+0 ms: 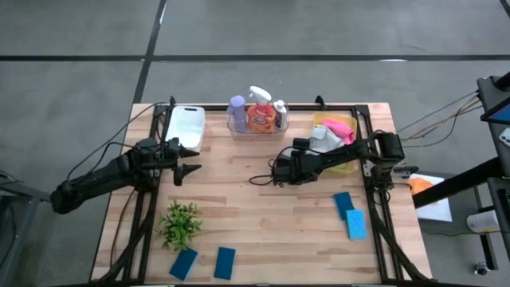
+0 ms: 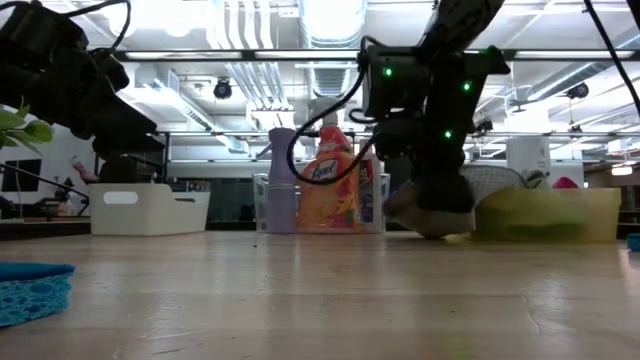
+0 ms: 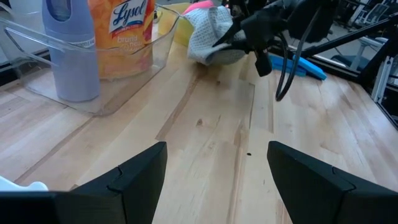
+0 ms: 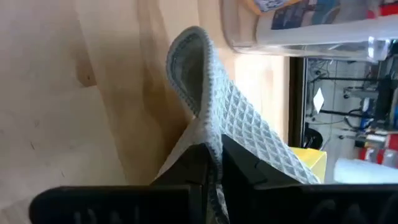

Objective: Pick & Place Kitchen Items
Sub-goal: Put the grey towel into the yellow bin

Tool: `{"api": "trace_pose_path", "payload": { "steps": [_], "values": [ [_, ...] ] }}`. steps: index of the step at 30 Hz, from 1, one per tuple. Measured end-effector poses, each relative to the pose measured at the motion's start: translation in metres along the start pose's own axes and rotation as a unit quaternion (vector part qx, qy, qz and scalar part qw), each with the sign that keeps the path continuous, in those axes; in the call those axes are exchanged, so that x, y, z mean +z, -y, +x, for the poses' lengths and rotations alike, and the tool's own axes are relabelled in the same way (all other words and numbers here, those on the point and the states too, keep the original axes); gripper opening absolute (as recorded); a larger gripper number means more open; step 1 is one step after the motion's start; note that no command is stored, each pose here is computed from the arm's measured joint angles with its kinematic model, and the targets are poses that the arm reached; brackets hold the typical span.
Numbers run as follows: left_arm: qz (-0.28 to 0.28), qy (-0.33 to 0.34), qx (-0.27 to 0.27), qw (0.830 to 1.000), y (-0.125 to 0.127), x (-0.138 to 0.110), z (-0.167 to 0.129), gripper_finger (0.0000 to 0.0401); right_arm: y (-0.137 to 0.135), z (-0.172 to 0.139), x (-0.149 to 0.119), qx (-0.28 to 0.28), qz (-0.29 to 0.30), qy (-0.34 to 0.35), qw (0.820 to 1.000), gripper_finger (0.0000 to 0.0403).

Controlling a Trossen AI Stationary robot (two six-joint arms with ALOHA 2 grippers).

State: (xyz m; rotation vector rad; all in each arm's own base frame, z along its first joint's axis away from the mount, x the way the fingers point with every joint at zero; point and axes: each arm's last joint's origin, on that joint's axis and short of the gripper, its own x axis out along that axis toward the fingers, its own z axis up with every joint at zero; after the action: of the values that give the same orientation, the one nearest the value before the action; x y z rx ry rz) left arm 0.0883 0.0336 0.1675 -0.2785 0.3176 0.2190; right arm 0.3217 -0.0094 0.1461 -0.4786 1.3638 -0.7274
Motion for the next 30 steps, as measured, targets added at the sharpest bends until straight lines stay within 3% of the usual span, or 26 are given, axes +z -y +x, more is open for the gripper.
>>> {"api": "trace_pose_path", "payload": {
  "steps": [4,10,19,24,30],
  "values": [
    [0.000,0.000,0.000,1.000,0.000,0.000,0.000,0.0287,0.012,-0.013,-0.001,0.006,0.043,0.020,0.999,0.0019],
    [0.000,0.000,0.000,1.000,0.000,0.000,0.000,0.0287,0.054,-0.051,-0.010,0.008,0.132,0.078,0.988,0.0018],
    [-0.001,0.000,0.000,1.000,0.000,0.000,0.000,0.0287,0.126,-0.101,-0.070,-0.043,0.250,0.105,0.962,0.0018],
    [-0.001,0.001,0.000,1.000,0.000,0.000,0.000,0.0287,0.150,-0.108,-0.100,-0.035,0.300,0.083,0.950,0.0018],
    [-0.001,0.001,0.000,1.000,0.000,0.000,0.000,0.0287,0.157,-0.088,-0.121,0.009,0.326,0.002,0.945,0.0018]
  ]
}}
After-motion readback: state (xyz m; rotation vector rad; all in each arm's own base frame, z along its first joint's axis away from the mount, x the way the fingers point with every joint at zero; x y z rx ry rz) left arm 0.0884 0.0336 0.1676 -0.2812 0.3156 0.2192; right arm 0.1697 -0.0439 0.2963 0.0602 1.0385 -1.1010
